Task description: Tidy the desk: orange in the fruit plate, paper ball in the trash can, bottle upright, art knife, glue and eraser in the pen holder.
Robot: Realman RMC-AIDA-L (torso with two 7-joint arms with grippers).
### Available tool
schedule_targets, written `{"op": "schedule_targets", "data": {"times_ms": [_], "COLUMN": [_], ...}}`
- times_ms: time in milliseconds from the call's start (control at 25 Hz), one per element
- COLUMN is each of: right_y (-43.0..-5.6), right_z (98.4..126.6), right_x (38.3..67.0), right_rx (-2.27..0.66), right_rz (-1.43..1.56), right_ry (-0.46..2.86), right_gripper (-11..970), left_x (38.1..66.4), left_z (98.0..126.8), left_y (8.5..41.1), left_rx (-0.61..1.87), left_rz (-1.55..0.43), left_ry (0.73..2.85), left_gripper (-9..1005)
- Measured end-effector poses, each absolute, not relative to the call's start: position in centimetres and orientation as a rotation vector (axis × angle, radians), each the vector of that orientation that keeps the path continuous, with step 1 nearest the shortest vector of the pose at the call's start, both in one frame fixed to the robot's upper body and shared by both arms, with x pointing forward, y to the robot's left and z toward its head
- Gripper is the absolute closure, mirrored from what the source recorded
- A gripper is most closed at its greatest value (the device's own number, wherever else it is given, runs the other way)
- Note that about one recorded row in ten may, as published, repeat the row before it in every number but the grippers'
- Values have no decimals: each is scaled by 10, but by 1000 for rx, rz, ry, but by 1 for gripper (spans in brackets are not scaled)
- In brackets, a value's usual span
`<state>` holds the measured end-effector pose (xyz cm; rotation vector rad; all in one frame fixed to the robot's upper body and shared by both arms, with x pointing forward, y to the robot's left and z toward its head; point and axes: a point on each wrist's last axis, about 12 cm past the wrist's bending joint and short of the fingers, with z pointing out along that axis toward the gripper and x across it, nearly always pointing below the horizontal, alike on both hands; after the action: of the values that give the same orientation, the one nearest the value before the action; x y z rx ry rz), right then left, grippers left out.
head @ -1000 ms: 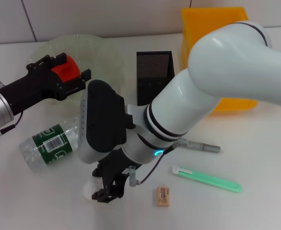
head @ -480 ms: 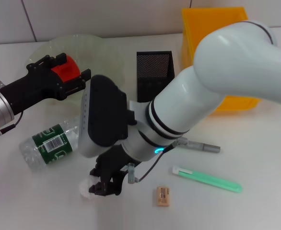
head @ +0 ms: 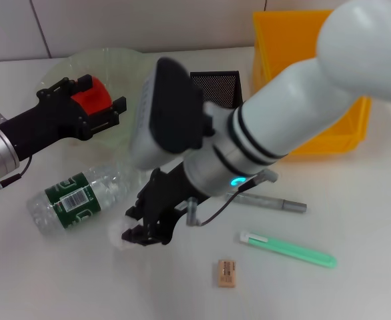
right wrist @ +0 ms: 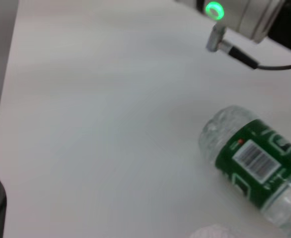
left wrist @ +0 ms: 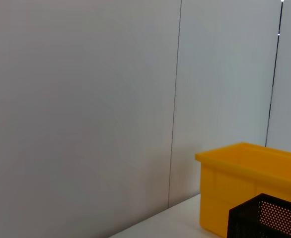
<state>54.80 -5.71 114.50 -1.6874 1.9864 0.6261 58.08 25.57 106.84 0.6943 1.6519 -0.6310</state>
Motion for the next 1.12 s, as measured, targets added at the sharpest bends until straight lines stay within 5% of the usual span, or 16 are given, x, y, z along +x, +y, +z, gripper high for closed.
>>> {"op": "schedule_targets", "data": {"times_ms": [360,1120], "right_y": [-121,-224], "right_z": [1181,1211], "right_x": [555,561], "right_rx": [-1479,-1075], "right_rz": [738,823], "right_ry": [2029,1984], "right_gripper": [654,652], "left_x": [580,579], "left_z": [1068,1065], "left_y": [257,259], "left_rx": [692,683], "left_rz": [-629,-620], "left_ry": [1655,1668], "left_gripper": [159,160]}}
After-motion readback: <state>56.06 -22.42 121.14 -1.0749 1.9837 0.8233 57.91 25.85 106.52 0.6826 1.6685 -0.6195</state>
